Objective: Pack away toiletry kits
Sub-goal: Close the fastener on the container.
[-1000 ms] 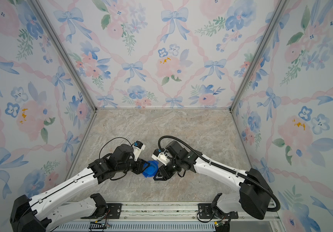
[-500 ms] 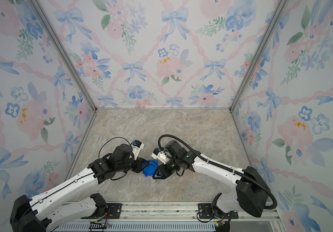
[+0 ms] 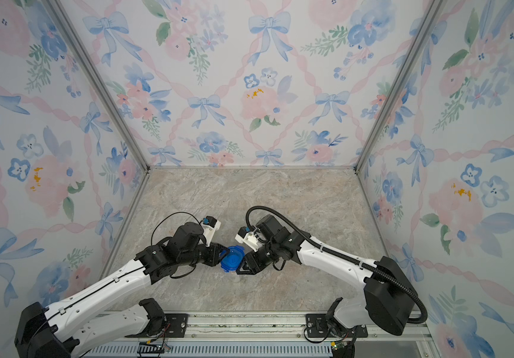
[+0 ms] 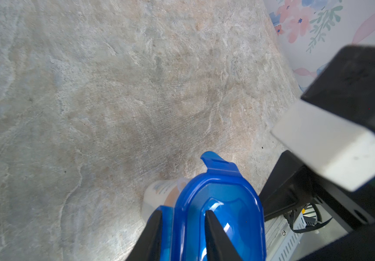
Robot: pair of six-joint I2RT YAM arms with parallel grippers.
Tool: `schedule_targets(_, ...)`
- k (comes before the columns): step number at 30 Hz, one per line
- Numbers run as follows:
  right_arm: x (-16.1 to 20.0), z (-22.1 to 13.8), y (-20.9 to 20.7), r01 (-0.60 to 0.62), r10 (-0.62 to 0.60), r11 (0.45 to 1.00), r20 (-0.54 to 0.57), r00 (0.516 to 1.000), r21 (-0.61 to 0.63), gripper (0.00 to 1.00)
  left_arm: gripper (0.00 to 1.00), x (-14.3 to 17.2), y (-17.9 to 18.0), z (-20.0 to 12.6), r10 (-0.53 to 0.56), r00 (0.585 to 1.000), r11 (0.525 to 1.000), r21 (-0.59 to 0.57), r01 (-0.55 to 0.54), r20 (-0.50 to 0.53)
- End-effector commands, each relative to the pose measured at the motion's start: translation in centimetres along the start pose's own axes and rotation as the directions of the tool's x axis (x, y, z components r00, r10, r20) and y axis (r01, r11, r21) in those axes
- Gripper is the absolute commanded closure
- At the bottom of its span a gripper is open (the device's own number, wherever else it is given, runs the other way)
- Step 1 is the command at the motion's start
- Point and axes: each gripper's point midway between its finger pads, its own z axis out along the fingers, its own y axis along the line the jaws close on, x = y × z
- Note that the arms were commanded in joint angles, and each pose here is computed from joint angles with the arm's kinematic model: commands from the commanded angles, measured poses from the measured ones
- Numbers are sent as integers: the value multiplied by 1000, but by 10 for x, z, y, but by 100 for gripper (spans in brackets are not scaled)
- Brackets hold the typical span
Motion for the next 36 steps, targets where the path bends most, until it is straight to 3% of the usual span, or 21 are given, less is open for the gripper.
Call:
schedule_targets(1,-28,-6,9,111,-110,994,109,988,-3,57,64,45,-1,7,-35,985,998,51,44,-167)
schedule_targets(5,-27,-4,7,112,-111,994,104,988,4,57,57,49,1,7,-49,984,997,46,58,-174)
schedule_targets(14,-26,0,7,116,-115,993,90,989,1,58,55,57,2,8,-95,977,993,51,106,-190)
schedule_targets(21,-26,2,9,123,-123,992,87,989,-3,58,54,51,-18,9,-150,971,971,154,180,-186)
schedule_targets(28,-26,0,10,132,-132,991,73,989,4,58,55,45,-10,6,-138,982,980,125,154,-129)
schedule_targets(30,-27,-2,11,141,-142,990,72,987,16,58,50,38,-10,4,-133,985,981,125,146,-112)
schedule_targets(33,-28,-6,14,163,-165,986,78,983,32,57,28,28,-4,1,-136,988,983,114,144,-79)
schedule_targets(36,-31,-12,20,202,-206,978,82,975,54,52,13,21,3,0,-141,988,984,98,146,-61)
